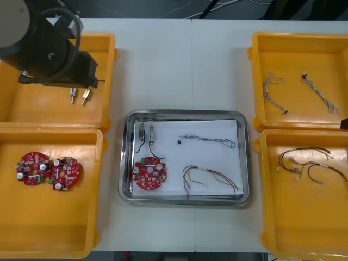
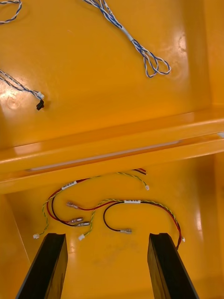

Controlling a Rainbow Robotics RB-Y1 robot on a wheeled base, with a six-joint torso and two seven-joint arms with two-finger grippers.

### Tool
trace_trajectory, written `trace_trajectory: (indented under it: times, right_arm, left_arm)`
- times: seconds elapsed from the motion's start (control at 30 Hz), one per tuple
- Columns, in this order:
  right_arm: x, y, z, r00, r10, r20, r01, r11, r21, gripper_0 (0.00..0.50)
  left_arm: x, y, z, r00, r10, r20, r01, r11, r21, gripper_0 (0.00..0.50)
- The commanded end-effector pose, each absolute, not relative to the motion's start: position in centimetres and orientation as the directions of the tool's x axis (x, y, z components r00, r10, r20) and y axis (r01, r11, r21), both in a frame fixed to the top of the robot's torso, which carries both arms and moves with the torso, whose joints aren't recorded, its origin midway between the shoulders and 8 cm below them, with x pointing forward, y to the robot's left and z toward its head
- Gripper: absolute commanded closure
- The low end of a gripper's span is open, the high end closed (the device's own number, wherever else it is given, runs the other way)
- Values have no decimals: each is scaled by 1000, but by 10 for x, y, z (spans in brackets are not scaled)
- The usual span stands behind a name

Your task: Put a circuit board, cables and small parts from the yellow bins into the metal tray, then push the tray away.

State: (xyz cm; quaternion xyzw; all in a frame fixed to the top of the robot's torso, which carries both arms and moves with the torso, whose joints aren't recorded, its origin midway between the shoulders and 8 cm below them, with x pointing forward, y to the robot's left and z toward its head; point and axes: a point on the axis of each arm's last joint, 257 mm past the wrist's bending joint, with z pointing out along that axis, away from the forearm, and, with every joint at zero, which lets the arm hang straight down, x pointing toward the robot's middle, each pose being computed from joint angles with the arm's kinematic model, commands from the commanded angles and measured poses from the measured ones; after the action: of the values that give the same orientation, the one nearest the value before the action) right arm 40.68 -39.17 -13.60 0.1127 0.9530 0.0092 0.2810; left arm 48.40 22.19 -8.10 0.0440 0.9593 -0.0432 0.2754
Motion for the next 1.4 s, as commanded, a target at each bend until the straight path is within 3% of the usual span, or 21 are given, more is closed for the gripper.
trace_trajectory:
  times: [0.03,0.27,0.63,0.93,1.4]
  right_arm:
    - [403,-395,-125,-792,244,-560,231,968,95,0]
    - [404,-393,-124,-793,238,-561,223,970,96,0]
    - [403,-383,-122,-800,191,-568,176,981,82,0]
    - [397,-336,-119,-811,-4,-585,1,1000,-9,0]
    - [370,-240,-142,-803,-310,-508,-355,935,-9,0]
  left_arm:
    - [470,270,-67,-841,62,-538,92,995,-28,0]
    - [441,303,-78,-876,81,-476,102,995,-18,0]
    - [421,327,-84,-881,95,-463,85,995,43,0]
    - [423,330,-83,-879,90,-469,74,996,52,0]
    - [423,330,-83,-878,93,-470,77,996,52,0]
